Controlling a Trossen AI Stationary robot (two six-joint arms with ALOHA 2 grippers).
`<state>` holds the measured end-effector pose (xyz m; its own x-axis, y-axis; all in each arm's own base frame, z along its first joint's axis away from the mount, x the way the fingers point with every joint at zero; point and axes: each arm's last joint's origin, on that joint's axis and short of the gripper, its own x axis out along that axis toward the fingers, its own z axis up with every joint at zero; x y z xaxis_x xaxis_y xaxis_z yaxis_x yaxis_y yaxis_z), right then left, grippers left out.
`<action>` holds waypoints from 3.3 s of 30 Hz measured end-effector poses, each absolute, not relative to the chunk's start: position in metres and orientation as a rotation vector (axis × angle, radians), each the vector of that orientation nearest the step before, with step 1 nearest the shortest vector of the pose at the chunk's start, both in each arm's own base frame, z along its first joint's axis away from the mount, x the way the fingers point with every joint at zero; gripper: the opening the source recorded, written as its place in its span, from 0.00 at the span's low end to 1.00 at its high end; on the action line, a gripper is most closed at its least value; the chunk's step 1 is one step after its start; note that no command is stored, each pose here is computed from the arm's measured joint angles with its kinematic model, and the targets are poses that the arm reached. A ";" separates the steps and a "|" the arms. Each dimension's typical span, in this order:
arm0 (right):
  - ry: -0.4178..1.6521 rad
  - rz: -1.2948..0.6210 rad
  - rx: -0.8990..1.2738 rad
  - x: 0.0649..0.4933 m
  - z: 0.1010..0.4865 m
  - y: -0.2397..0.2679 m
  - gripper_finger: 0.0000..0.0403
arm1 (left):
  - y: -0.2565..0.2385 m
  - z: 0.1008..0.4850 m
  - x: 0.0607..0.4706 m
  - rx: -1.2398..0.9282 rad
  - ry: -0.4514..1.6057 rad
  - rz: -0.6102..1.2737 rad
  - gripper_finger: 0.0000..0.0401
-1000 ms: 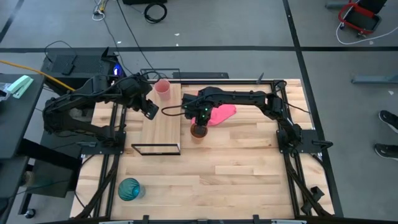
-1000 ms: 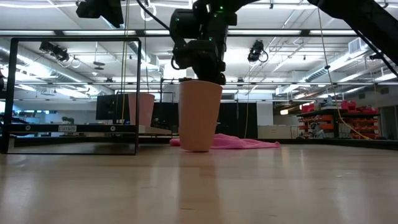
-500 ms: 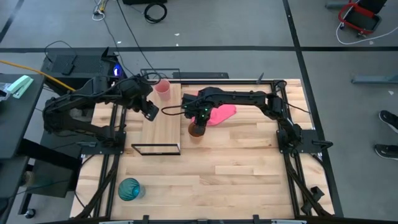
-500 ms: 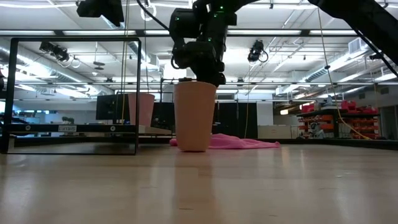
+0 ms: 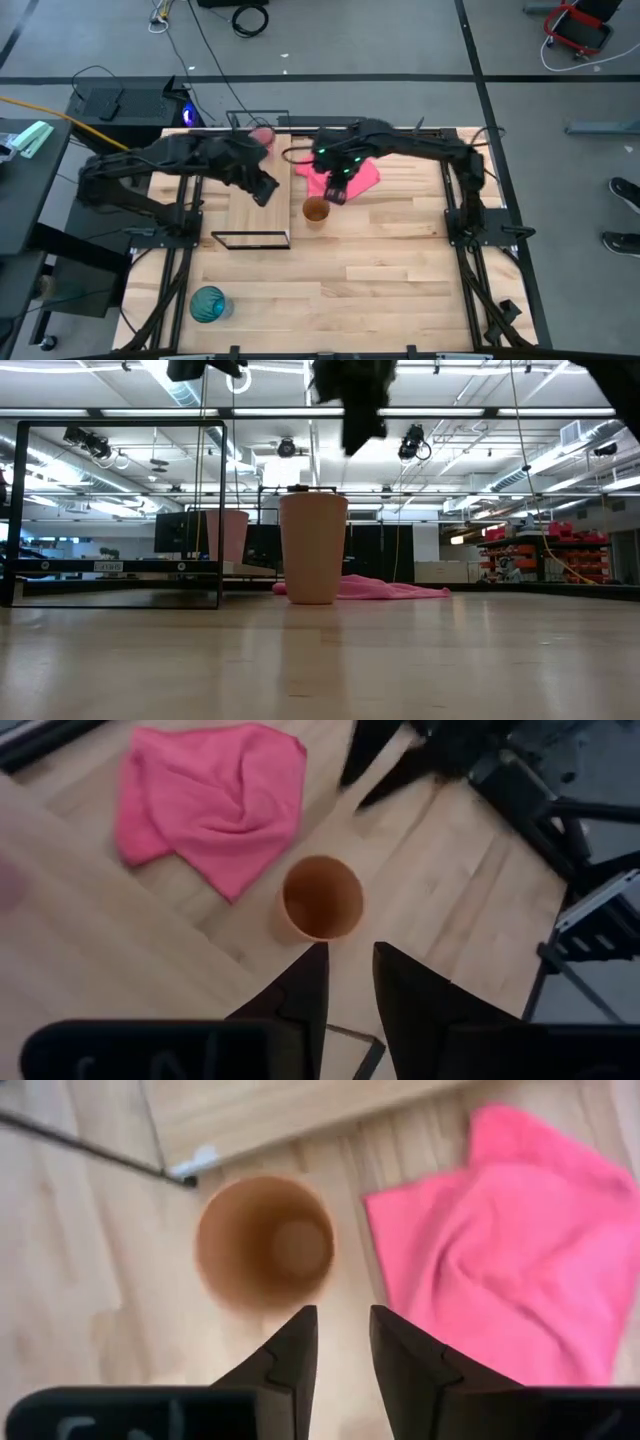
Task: Stack small to large cups/mugs on shelf
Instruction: Put the orange cup on the shelf
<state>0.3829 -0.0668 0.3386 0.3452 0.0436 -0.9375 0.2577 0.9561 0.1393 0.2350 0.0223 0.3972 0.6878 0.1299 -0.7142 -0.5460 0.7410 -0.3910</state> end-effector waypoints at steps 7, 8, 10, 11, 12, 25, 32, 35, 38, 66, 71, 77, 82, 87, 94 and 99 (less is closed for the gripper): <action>1.160 -0.216 0.356 0.316 0.402 -0.044 0.25 | 0.021 0.359 0.295 -0.614 0.807 0.361 0.25; 1.141 -0.227 0.352 0.307 0.411 -0.038 0.25 | 0.022 0.354 0.302 -0.602 0.812 0.360 0.25; 1.100 -0.255 0.339 0.289 0.426 -0.026 0.25 | 0.026 0.342 0.313 -0.596 0.845 0.376 0.27; 1.081 -0.272 0.332 0.280 0.432 -0.019 0.25 | 0.028 0.338 0.317 -0.598 0.854 0.384 0.27; 1.061 -0.288 0.329 0.271 0.439 -0.011 0.25 | 0.031 0.333 0.320 -0.600 0.872 0.399 0.28; 0.986 -0.439 0.301 0.207 0.423 0.059 0.25 | 0.053 0.289 0.345 -0.594 1.004 0.475 0.35; 1.070 -0.491 0.304 0.203 0.380 0.069 0.25 | 0.053 0.272 0.353 -0.594 1.065 0.484 0.38; 1.064 -0.491 0.317 0.206 0.370 0.072 0.25 | 0.053 0.267 0.355 -0.593 1.085 0.489 0.39; 1.058 -0.485 0.323 0.208 0.365 0.073 0.26 | 0.054 0.262 0.357 -0.592 1.101 0.494 0.39; 1.019 -0.450 0.330 0.209 0.367 0.074 0.26 | 0.051 0.233 0.370 -0.602 1.183 0.494 0.20; 1.019 -0.451 0.331 0.209 0.367 0.074 0.26 | 0.052 0.233 0.370 -0.596 1.184 0.491 0.07; 0.989 -0.494 0.347 0.210 0.367 0.073 0.26 | 0.049 0.237 0.371 -0.588 1.196 0.439 0.05; 0.928 -0.580 0.403 0.210 0.368 0.071 0.26 | 0.039 0.263 0.376 -0.497 1.196 0.328 0.03; 0.857 -0.655 0.405 0.211 0.369 0.069 0.26 | 0.030 0.307 0.377 -0.349 1.170 0.257 0.04; 0.825 -0.700 0.477 0.210 0.369 0.069 0.26 | 0.034 0.364 0.366 -0.181 1.118 0.259 0.03; 0.812 -0.720 0.525 0.210 0.369 0.069 0.26 | 0.043 0.383 0.353 -0.113 1.162 0.277 0.03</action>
